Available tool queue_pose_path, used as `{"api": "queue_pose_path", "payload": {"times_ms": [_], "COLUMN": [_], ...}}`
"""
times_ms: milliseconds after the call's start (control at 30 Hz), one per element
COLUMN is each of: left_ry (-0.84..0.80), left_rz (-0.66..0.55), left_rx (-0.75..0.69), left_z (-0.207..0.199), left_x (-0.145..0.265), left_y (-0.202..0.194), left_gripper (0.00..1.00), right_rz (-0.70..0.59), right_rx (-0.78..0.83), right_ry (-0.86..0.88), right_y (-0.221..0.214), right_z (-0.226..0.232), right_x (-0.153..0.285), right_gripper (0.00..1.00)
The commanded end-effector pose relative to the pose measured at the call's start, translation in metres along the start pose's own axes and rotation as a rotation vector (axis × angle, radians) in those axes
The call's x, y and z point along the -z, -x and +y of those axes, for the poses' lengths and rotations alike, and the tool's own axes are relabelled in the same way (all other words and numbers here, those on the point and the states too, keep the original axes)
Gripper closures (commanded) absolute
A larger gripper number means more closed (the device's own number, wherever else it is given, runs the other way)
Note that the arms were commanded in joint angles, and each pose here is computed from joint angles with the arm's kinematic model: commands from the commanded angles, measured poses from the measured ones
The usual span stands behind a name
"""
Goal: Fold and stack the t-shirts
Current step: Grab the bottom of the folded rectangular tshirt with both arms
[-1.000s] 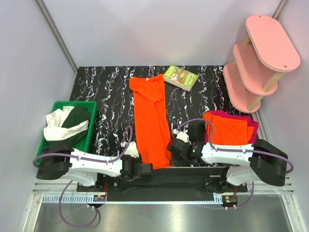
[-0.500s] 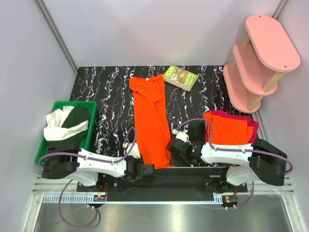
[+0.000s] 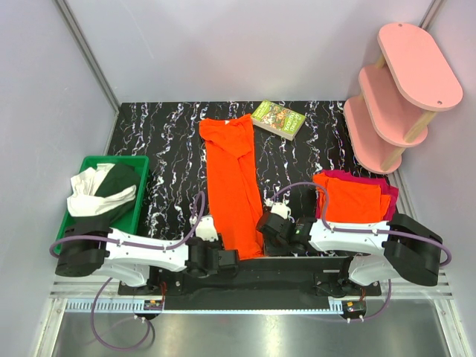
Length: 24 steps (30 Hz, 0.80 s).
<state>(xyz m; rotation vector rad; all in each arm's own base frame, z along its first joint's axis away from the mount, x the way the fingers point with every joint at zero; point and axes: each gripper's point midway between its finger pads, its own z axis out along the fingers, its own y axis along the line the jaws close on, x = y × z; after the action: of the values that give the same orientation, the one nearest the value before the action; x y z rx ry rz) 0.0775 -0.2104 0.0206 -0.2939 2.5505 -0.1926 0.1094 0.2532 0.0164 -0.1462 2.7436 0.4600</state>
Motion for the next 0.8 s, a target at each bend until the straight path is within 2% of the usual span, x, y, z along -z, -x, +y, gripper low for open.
{"api": "queue_pose_path", "payload": {"times_ms": [0, 433, 767], "left_ry": [-0.057, -0.159, -0.037], "left_rz": [-0.061, -0.122, -0.103], "left_rx": [0.03, 0.09, 0.061], "left_z": [-0.018, -0.023, 0.0], "left_x": [0.009, 0.029, 0.006], "left_y": [0.017, 0.042, 0.024], "left_gripper": [0.56, 0.55, 0.53], "right_rz": [0.036, 0.044, 0.034], "right_rx": [0.049, 0.07, 0.074], "right_ry": [-0.076, -0.08, -0.087], "right_y": [-0.011, -0.01, -0.007], "right_z": [-0.019, -0.016, -0.016], "right_x": [-0.002, -0.005, -0.006], "right_gripper": [0.65, 0.65, 0.64]}}
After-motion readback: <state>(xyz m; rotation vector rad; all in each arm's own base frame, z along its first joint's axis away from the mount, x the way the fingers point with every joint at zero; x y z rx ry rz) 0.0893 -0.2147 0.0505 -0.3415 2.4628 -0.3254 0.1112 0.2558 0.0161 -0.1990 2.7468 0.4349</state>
